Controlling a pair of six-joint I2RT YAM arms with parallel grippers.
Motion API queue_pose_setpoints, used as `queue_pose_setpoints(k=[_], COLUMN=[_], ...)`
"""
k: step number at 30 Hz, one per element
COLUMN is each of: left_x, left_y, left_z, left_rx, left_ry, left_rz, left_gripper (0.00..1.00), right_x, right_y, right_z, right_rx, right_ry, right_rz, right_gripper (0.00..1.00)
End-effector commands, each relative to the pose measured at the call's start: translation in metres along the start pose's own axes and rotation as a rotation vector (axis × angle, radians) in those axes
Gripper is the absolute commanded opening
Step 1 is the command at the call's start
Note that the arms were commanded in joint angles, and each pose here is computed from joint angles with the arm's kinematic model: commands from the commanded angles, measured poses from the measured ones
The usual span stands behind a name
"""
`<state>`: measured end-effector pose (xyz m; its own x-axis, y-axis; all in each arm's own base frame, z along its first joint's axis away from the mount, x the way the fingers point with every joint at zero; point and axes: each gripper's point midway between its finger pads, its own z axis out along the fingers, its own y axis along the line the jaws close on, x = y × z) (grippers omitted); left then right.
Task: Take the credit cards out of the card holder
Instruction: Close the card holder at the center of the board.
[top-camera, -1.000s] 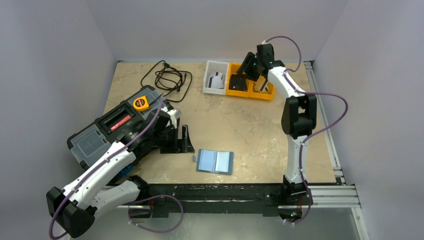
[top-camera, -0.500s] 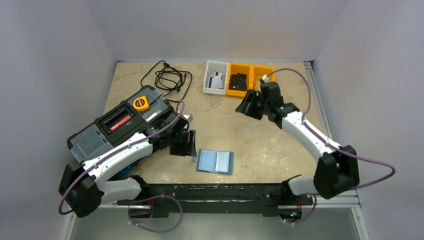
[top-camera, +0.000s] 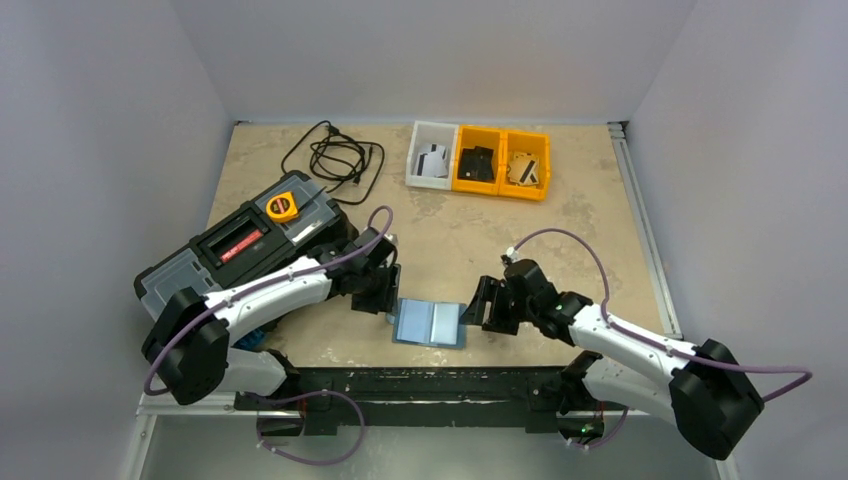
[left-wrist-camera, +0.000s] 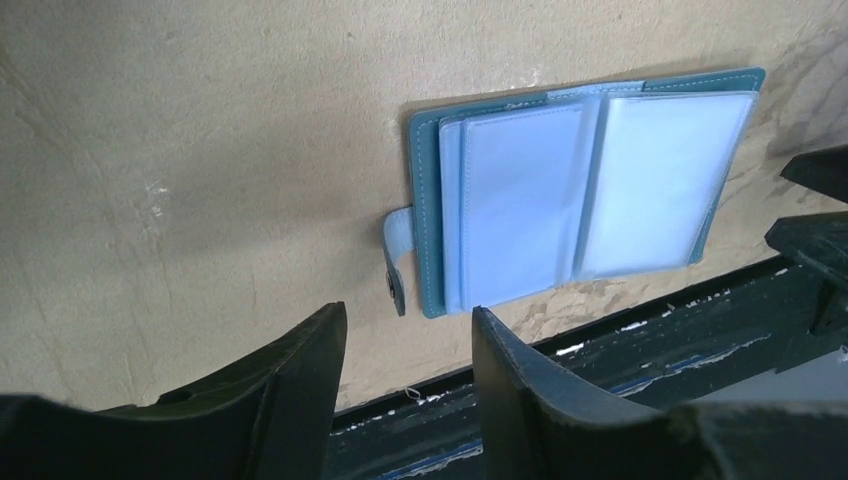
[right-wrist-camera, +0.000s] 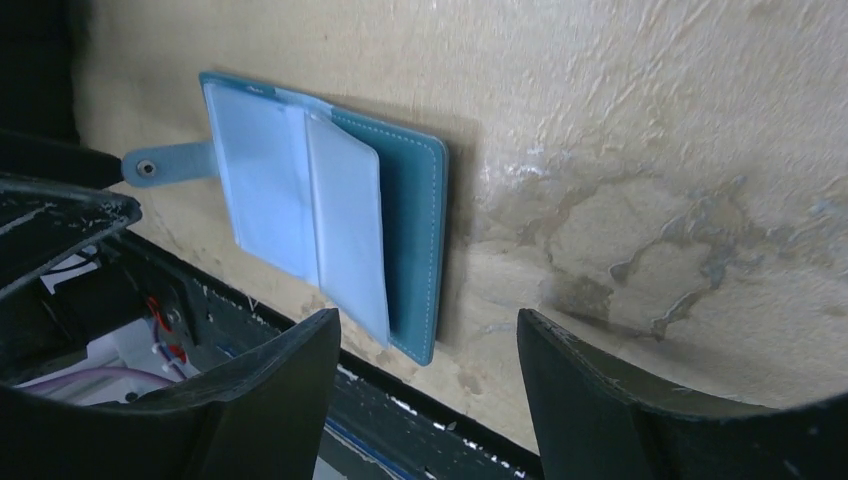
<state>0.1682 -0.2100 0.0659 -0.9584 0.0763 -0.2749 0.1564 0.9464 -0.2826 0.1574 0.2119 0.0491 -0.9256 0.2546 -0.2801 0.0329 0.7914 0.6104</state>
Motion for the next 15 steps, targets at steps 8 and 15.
queue_pose_setpoints(k=[8, 15], left_x=[0.000, 0.007], left_y=[0.009, 0.010], left_z=[0.031, 0.046], left_rx=[-0.067, -0.086], left_ry=[-0.001, 0.030], left_rz=[-0.016, -0.025], left_gripper=[0.32, 0.11], right_x=[0.010, 0.017], right_y=[0.024, 0.022], right_z=[0.008, 0.019], right_rx=[-0.116, -0.117], right_ry=[-0.011, 0.017], right_rz=[0.047, 0.057], right_gripper=[0.69, 0.70])
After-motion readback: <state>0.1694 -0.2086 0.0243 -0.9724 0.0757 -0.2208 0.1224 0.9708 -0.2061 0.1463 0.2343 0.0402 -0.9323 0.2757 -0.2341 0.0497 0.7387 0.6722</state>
